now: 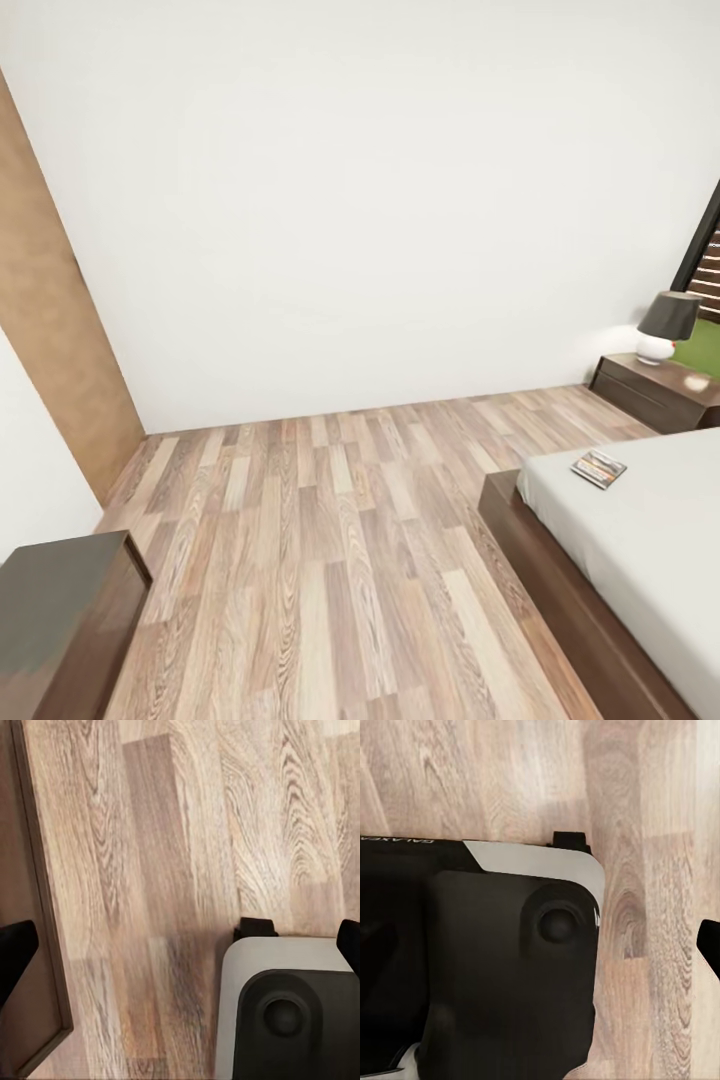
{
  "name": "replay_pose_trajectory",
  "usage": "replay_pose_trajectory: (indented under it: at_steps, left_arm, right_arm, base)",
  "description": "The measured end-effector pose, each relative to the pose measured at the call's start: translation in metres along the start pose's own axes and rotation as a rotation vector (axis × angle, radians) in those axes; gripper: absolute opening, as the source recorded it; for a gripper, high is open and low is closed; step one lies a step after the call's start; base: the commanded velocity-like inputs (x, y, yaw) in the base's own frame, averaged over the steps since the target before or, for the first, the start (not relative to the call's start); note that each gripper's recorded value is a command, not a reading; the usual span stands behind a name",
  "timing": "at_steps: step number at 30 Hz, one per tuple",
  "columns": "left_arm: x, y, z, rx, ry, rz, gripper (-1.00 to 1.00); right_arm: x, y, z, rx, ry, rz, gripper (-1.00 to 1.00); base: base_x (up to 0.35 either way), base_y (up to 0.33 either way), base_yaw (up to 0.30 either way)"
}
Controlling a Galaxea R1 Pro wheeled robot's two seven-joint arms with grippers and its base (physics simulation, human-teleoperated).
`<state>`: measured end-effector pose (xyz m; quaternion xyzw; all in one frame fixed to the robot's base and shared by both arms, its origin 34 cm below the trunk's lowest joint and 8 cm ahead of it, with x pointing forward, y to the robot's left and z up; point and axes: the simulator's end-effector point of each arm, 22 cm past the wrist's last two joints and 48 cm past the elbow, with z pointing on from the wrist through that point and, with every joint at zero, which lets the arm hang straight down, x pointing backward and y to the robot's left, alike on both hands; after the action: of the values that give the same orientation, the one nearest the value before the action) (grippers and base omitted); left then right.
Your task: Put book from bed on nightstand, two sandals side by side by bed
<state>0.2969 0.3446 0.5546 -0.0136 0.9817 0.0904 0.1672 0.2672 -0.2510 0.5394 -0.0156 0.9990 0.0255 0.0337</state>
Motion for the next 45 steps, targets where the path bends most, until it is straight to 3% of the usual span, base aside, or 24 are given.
replay_pose_trajectory:
  at_steps: [15, 45]
  left_arm:
    - [-0.0003, 0.0, 0.0, 0.0, -0.001, 0.001, 1.0]
    - [-0.0003, 0.0001, 0.0001, 0.001, -0.001, 0.001, 1.0]
  right_arm:
    - [0.0001, 0.0, 0.0, 0.0, 0.0, 0.0, 1.0]
    - [-0.0001, -0.0003, 0.0, 0.0, 0.0, 0.0, 1.0]
  base:
    - [0.338, 0.131, -0.053]
    - [0.321, 0.173, -0.261]
